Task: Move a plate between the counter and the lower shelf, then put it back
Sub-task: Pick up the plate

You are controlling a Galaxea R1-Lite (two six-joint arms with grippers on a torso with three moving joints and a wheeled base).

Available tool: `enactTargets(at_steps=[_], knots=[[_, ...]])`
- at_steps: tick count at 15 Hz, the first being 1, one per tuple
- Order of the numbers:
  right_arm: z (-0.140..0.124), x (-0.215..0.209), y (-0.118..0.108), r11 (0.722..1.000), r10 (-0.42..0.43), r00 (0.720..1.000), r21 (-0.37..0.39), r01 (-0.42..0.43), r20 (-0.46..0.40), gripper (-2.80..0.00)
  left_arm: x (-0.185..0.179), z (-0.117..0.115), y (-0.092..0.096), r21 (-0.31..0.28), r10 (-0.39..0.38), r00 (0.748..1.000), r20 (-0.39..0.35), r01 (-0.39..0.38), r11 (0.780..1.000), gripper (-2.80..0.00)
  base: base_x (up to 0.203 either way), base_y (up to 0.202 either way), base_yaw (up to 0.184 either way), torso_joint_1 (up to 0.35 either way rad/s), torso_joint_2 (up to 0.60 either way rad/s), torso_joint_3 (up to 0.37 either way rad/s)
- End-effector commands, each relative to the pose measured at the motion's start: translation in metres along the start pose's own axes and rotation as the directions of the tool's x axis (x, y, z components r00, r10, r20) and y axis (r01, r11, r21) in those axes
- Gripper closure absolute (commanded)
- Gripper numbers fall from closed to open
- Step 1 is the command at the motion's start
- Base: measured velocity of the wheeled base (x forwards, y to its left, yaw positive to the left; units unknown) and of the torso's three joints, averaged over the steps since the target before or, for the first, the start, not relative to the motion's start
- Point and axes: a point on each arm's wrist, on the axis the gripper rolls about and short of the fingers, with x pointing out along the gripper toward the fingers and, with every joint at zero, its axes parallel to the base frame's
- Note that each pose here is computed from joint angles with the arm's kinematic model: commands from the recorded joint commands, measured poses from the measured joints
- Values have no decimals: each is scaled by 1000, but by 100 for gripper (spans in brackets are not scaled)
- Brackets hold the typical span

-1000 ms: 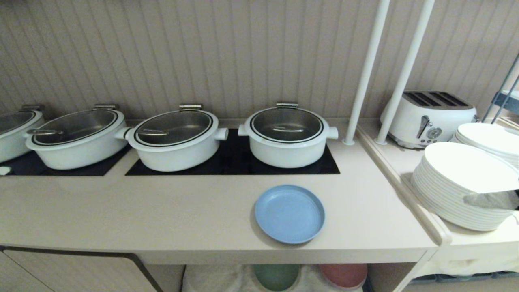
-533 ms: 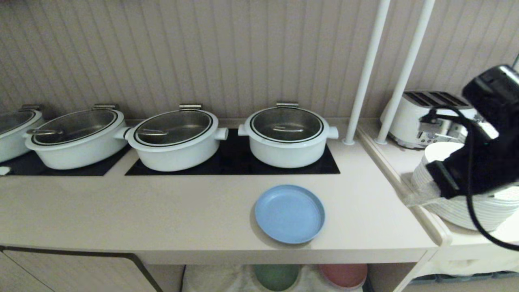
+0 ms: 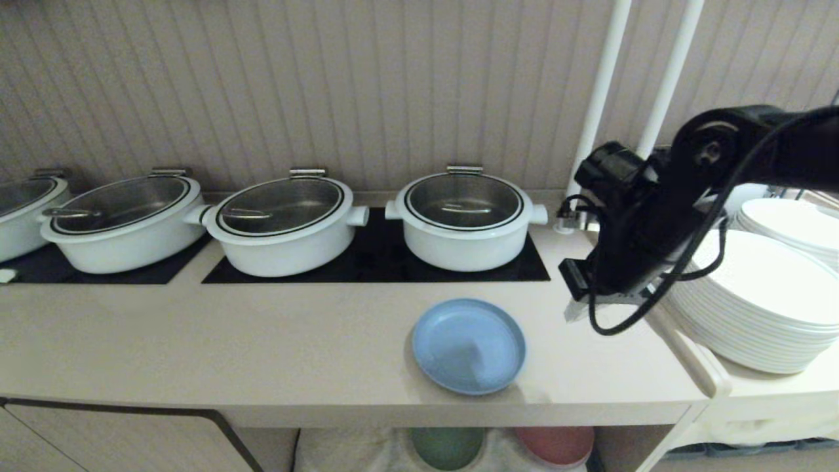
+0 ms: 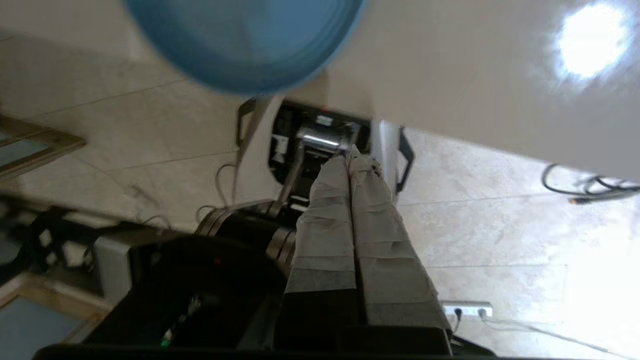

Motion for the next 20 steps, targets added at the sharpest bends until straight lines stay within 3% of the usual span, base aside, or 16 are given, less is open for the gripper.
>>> enactTargets(at_steps=[1,5,15,16,17,20], knots=[[16,42,2,998,-67,996,6,67,-57,0,0,0,0,-1,1,1000,0,-1,1000,0,0,0,0,0,0,0],[21,73,1,992,-127,988,5,128,-90,0,0,0,0,-1,1,1000,0,-1,1000,0,0,0,0,0,0,0],[34,98,2,995,-100,995,3,100,-26,0,0,0,0,-1,1,1000,1,-1,1000,0,0,0,0,0,0,0],[34,98,3,995,-98,995,3,98,-22,-164,0,0,0,-1,1,1000,0,-1,1000,0,0,0,0,0,0,0],[35,99,2,995,-99,995,3,99,-23,-280,0,0,0,-1,1,1000,0,-1,1000,0,0,0,0,0,0,0],[35,101,2,995,-99,995,3,100,-26,-280,0,0,0,-1,1,1000,0,-1,1000,0,0,0,0,0,0,0]])
